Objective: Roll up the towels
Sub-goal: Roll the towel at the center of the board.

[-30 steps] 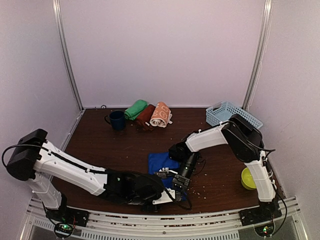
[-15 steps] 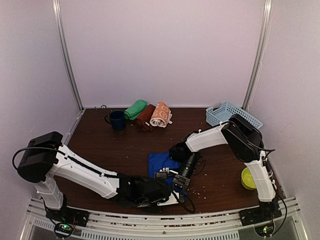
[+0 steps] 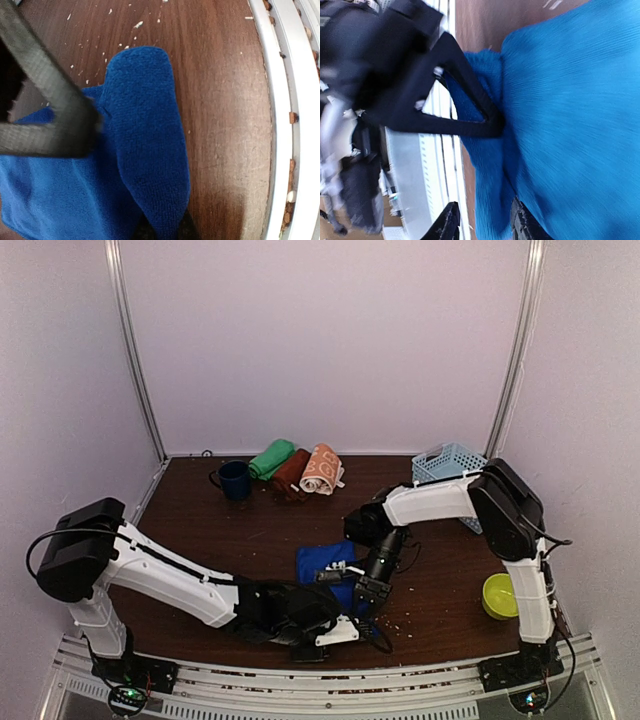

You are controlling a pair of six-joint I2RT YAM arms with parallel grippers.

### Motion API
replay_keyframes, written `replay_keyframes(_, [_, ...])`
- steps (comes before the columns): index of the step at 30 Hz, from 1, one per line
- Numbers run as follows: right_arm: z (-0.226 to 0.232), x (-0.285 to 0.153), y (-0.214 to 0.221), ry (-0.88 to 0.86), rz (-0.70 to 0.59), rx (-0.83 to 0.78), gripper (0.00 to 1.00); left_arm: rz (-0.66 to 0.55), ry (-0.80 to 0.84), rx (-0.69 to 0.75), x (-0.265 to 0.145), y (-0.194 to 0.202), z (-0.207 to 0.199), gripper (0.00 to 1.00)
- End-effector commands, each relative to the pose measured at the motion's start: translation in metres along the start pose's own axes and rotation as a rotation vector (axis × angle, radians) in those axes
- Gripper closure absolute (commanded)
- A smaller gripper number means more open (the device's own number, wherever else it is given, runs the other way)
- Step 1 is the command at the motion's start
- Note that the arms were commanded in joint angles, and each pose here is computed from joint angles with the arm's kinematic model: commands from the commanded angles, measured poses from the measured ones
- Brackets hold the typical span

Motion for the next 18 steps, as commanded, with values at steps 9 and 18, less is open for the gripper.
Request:
replay_keyframes(9, [-0.03, -0.051, -0.012, 0.34, -0.148, 0.048, 0.7, -0.082, 0.29, -0.23, 0.004, 0.012, 0.022, 0.93])
replay_keyframes(18, [-0.027, -0.119, -0.034, 0.475, -0.331, 0.042, 0.72, -0.1, 0.546, -0.452, 0.025, 0.025, 0.042, 0.91])
Point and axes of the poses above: each gripper's point midway between its finger pads, its own x axis out along the fingers, its own z axis along the line the jaws close on, y = z × x, the point moved 10 cm from there along -x, back along the fingers, and after that the axes turned 3 degrees about x, right-handed, at the moved point
